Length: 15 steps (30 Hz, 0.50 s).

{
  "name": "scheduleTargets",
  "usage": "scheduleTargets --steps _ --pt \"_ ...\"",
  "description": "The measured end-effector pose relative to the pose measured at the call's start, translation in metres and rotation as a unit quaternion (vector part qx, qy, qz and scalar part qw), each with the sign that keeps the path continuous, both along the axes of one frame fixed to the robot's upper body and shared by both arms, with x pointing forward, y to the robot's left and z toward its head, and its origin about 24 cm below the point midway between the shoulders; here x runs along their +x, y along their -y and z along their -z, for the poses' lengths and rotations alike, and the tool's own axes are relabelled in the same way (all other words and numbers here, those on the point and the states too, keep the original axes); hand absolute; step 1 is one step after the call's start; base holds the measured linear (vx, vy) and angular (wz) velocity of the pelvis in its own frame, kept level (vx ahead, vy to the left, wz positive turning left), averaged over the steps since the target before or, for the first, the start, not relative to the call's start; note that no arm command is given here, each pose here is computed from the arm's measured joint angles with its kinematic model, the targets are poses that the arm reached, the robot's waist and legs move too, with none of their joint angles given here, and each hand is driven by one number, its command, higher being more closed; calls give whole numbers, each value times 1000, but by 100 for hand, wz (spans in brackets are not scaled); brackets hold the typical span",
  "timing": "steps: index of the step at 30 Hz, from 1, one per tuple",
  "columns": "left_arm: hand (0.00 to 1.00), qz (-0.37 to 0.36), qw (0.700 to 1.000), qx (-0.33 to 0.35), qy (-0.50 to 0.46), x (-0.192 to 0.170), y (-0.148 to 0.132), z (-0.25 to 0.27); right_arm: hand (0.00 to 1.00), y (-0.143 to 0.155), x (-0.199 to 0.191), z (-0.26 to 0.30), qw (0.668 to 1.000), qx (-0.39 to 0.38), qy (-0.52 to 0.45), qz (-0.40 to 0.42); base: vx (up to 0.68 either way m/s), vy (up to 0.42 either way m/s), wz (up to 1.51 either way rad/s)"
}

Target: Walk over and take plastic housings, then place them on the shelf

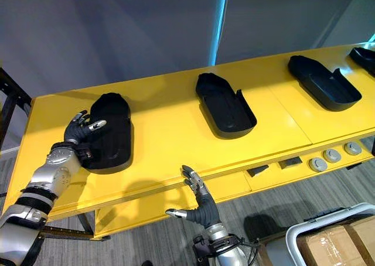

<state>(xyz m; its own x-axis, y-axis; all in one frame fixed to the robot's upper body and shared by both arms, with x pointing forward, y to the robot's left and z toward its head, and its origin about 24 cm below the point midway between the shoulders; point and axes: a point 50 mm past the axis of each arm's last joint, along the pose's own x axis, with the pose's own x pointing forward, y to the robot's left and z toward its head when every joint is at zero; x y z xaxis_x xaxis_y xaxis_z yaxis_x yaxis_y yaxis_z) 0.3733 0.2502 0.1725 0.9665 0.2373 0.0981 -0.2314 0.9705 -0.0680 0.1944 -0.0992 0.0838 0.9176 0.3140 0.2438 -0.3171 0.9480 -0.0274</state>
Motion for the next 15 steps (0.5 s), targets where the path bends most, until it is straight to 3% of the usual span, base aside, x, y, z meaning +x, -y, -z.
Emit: scheduleTargets --steps 4,8,9,12,15 --pt "0 -16 997 22 66 -5 4 -28 0 2 1 2 1000 -13 1 5 -1 16 10" --pt "0 -93 974 43 201 -44 -6 -64 0 4 1 10 1000 -11 -17 15 -7 10 3" --pt "100 -117 963 61 234 -63 -6 -62 0 5 -1 12 1000 -8 -23 16 1 26 4" --pt "100 -159 952 89 245 -96 2 -35 0 11 -5 17 999 -2 -36 29 -19 21 12" --pt "100 -175 963 113 172 -133 15 21 0 15 -11 22 998 6 -49 38 -90 24 19"
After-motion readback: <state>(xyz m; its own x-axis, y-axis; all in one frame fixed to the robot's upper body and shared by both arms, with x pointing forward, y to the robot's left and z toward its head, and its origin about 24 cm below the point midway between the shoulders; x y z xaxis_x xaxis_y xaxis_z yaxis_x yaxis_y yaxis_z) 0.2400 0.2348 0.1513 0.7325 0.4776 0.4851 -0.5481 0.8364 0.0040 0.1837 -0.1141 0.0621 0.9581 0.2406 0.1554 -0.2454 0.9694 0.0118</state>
